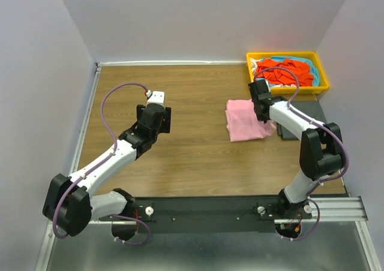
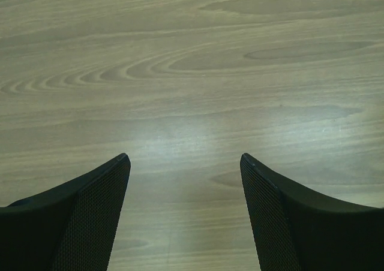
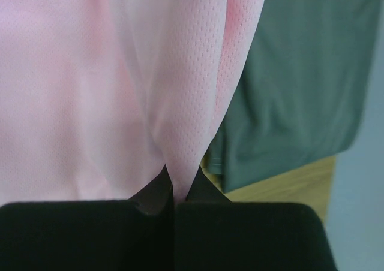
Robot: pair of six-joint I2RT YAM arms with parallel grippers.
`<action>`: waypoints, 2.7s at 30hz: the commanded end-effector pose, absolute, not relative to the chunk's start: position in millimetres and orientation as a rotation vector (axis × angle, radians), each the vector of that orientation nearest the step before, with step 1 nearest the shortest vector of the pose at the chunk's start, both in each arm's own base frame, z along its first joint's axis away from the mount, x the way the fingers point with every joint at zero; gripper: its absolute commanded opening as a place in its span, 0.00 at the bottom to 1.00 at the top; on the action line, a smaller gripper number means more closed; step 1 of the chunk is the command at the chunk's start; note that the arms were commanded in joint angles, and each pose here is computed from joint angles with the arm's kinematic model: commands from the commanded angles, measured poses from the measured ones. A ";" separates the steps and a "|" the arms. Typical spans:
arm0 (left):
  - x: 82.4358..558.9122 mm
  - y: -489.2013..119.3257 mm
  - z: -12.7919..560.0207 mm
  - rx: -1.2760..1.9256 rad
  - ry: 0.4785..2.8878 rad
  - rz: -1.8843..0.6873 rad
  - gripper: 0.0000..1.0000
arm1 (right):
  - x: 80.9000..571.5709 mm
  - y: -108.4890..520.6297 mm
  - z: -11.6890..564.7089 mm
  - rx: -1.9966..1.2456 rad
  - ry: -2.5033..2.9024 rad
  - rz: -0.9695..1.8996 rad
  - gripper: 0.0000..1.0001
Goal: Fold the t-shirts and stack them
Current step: Neatly place the folded tshirt to the corner
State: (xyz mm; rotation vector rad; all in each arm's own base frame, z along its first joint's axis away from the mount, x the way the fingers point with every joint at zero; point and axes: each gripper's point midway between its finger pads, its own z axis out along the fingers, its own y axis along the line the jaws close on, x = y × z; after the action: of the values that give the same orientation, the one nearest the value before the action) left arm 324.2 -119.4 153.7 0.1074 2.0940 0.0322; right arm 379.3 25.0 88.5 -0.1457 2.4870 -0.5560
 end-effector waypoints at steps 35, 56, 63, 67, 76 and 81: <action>335.5 -108.9 175.3 -0.016 2.019 0.033 0.82 | 393.5 -154.2 170.1 0.276 2.291 -0.923 0.01; 344.2 -105.6 146.9 -0.006 2.089 0.100 0.82 | 395.7 -218.4 112.0 0.380 2.311 -1.154 0.02; 344.5 -108.3 146.1 0.002 2.093 0.086 0.82 | 386.9 -230.1 116.1 0.439 2.274 -1.271 0.22; 343.7 -109.9 146.7 0.005 2.092 0.072 0.82 | 380.9 -239.8 133.3 0.536 2.196 -1.350 0.55; 341.5 -115.9 160.3 0.007 2.059 0.005 0.82 | 353.0 -246.7 184.0 0.703 2.018 -1.505 0.82; 338.9 -119.7 172.2 0.003 2.032 -0.045 0.82 | 335.6 -236.5 220.1 0.760 1.952 -1.363 0.94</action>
State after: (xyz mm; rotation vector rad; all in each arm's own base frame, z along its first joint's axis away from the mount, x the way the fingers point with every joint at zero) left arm 334.9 -113.0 147.6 0.0290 2.0936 0.0305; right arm 356.2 -238.2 175.5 0.6236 2.0941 -1.4229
